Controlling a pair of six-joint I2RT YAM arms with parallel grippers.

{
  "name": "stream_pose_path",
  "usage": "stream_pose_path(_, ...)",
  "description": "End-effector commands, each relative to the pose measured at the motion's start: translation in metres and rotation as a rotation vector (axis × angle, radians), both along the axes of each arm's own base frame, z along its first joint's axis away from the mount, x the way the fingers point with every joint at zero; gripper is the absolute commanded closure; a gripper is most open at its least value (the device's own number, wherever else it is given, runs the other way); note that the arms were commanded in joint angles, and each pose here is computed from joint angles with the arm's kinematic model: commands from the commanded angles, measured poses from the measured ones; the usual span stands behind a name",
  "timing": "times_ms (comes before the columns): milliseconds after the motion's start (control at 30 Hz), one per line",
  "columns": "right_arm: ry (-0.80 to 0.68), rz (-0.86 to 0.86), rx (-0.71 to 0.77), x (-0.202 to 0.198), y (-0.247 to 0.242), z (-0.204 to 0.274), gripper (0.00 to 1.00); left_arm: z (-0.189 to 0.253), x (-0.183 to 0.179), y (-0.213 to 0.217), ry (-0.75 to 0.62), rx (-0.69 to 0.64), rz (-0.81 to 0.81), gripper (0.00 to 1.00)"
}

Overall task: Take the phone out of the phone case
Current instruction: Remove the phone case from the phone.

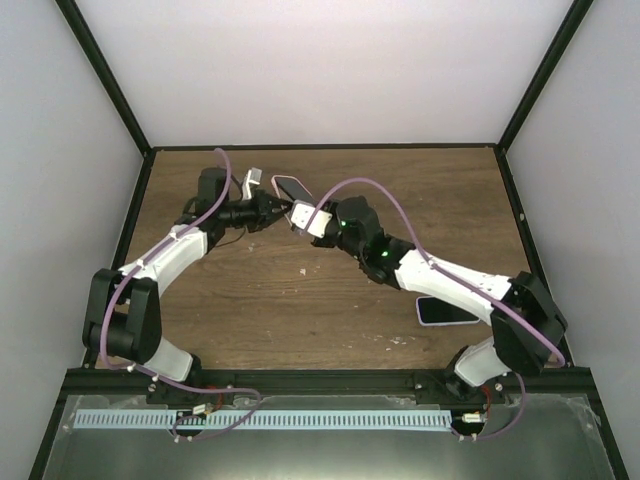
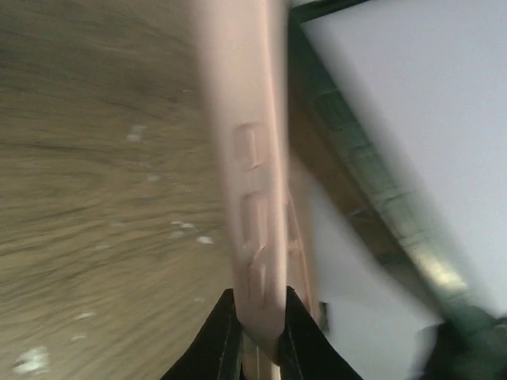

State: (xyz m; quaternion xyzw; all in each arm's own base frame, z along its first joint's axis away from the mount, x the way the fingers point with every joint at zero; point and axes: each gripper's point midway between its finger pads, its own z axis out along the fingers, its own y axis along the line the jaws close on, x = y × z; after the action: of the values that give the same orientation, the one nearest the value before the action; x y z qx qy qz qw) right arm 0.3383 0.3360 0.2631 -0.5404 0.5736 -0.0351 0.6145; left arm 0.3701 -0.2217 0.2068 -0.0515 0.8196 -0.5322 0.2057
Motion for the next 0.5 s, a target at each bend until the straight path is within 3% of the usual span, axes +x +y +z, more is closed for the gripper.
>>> stream_pose_path(0,-0.208,-0.216,0.318,0.019,-0.066,0.135,0.99,-0.059,0.001,0.031,0.048,0.194,0.056,1.0)
stream_pose_path(300,-0.136,-0.275,0.316,0.027,-0.096,0.122,0.99,-0.065,-0.001,0.029,0.018,0.229,0.001,1.0)
stream_pose_path(467,-0.095,-0.302,0.289,0.03,-0.115,0.107,0.99,-0.083,-0.009,0.015,0.069,0.197,-0.094,1.0)
